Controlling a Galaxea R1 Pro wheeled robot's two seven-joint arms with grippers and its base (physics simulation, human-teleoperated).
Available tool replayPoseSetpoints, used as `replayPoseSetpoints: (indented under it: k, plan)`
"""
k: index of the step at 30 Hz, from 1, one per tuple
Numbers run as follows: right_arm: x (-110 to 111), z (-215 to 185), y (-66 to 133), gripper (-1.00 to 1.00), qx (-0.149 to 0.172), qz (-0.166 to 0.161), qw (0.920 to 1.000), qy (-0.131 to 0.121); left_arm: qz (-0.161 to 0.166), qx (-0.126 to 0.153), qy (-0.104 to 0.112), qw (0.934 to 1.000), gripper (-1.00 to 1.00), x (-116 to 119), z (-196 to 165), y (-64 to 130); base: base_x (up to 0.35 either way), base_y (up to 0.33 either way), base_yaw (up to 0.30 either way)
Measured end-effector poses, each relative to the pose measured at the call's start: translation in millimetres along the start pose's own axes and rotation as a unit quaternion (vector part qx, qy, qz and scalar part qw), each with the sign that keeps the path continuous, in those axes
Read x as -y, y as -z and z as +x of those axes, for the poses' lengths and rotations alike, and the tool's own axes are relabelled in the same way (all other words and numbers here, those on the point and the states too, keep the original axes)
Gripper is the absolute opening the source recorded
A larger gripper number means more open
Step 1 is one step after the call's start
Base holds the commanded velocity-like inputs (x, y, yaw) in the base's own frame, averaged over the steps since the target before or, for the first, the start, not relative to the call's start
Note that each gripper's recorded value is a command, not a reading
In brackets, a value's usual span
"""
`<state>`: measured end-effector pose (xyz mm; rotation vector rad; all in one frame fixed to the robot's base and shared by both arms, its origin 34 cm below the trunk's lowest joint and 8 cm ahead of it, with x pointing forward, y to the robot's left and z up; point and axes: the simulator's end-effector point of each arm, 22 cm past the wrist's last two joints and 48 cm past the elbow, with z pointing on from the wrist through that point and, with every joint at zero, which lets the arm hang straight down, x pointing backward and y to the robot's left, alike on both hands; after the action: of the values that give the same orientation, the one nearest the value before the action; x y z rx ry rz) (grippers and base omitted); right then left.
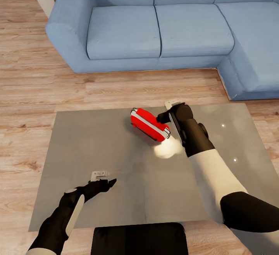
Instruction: Turn on the radio receiver that's on the table in the living room.
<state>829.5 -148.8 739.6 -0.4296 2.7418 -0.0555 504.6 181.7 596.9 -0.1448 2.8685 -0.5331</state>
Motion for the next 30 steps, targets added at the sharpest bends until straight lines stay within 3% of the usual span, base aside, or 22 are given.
replayPoseSetpoints:
  k: [13, 30]
  plan:
    - [-41, -5, -8.9, 1.0, -0.027, -0.052, 0.998, 0.02, 0.001, 0.001, 0.001, 1.0, 1.0, 2, 0, -0.5, 0.0, 0.0, 0.0]
    - [-37, -18, -16.4, 1.0, -0.036, -0.05, 0.9974, 0.038, 0.005, 0.001, 0.004, 1.0, 1.0, 6, 1, -1.8, 0.0, 0.0, 0.0]
